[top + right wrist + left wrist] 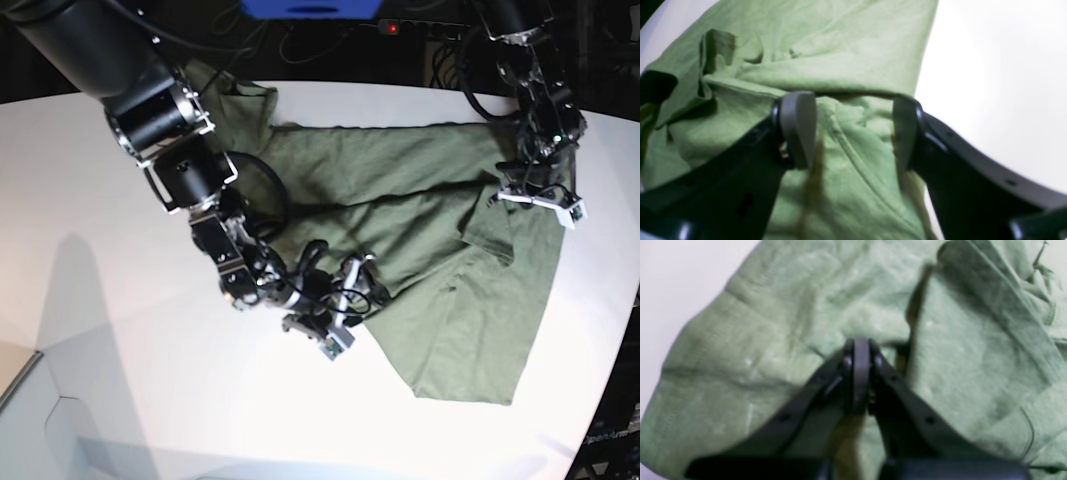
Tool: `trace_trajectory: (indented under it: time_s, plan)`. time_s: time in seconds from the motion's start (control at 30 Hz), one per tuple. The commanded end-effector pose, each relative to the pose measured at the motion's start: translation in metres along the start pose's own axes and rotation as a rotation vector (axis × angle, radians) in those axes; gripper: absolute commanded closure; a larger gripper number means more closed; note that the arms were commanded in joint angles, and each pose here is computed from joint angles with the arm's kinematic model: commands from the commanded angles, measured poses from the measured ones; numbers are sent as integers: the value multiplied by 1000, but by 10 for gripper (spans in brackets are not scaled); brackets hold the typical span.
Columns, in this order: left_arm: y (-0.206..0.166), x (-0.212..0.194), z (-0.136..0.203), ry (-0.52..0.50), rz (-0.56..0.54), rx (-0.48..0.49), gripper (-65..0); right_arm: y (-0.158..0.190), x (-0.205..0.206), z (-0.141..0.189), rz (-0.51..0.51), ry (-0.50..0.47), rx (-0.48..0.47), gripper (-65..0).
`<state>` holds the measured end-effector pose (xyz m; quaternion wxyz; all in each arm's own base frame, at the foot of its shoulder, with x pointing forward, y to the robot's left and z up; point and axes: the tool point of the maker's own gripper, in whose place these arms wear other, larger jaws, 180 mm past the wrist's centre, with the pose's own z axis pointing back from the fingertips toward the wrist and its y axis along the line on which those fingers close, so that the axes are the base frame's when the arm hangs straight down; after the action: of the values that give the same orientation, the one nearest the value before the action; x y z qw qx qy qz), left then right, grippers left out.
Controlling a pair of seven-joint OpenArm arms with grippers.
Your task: Layout the t-shirt on the table in an organized manner, then fold the t-shirt properly
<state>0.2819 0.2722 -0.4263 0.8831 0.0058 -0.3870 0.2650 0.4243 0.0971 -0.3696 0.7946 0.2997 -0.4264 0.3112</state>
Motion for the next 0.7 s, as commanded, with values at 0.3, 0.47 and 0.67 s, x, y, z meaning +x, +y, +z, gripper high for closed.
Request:
trace_trajectory:
  time_s: [0.3, 0.47, 0.67]
  plan:
    - [-3, 17, 2, -49, -3, -9, -2, 28, -12, -7, 65, 25, 69, -361]
    - [-2, 16, 1, -46, -2, -7, -2, 28, -8, -7, 71, 19, 69, -264]
    - [-1, 15, 1, -42, 0, -5, -2, 17, 5, -5, 94, 12, 50, 0]
